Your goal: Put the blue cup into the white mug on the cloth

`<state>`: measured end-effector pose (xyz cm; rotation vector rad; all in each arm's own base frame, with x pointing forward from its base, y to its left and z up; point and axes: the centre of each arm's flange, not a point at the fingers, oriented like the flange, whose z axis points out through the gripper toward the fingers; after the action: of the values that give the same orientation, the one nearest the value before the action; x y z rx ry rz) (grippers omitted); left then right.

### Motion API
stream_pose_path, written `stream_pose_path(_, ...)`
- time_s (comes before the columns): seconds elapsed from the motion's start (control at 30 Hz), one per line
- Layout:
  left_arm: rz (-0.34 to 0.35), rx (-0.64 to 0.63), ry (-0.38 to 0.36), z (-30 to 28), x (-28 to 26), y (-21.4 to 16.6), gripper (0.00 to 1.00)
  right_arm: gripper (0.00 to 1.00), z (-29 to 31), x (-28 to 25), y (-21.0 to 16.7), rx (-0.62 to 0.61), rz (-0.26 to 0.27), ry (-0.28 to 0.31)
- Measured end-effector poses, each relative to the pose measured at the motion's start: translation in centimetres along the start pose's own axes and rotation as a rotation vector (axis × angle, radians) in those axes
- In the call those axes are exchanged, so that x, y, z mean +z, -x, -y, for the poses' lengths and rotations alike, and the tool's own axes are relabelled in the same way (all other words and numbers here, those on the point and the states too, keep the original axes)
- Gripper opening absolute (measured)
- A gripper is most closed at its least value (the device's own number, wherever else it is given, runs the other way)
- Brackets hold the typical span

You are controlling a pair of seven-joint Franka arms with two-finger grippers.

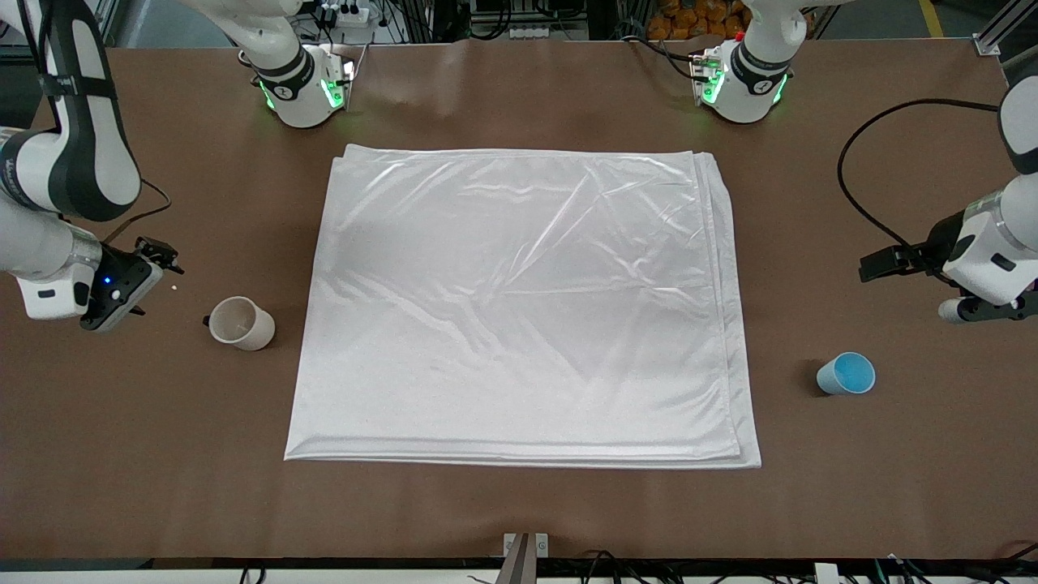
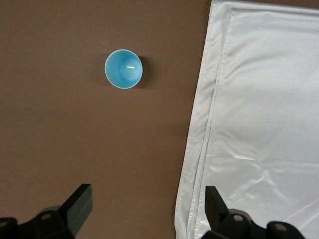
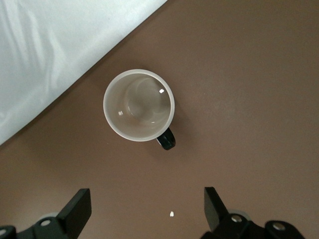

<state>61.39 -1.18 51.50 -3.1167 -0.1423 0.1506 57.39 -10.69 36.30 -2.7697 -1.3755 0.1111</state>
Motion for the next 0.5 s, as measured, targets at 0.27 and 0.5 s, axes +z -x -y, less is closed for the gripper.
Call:
stream_pose_path(0.27,0.003,0.001,-0.071,1.4,4.8,-3.0,1.0,1.0,-1.3,3.3,-0.1,-0.124,-0.002,0.003)
stream_pose_path(0.5,0.007,-0.001,-0.075,2.1,8.9,-5.1,1.0,1.0,-1.8,5.2,-0.7,-0.23,-0.008,0.02)
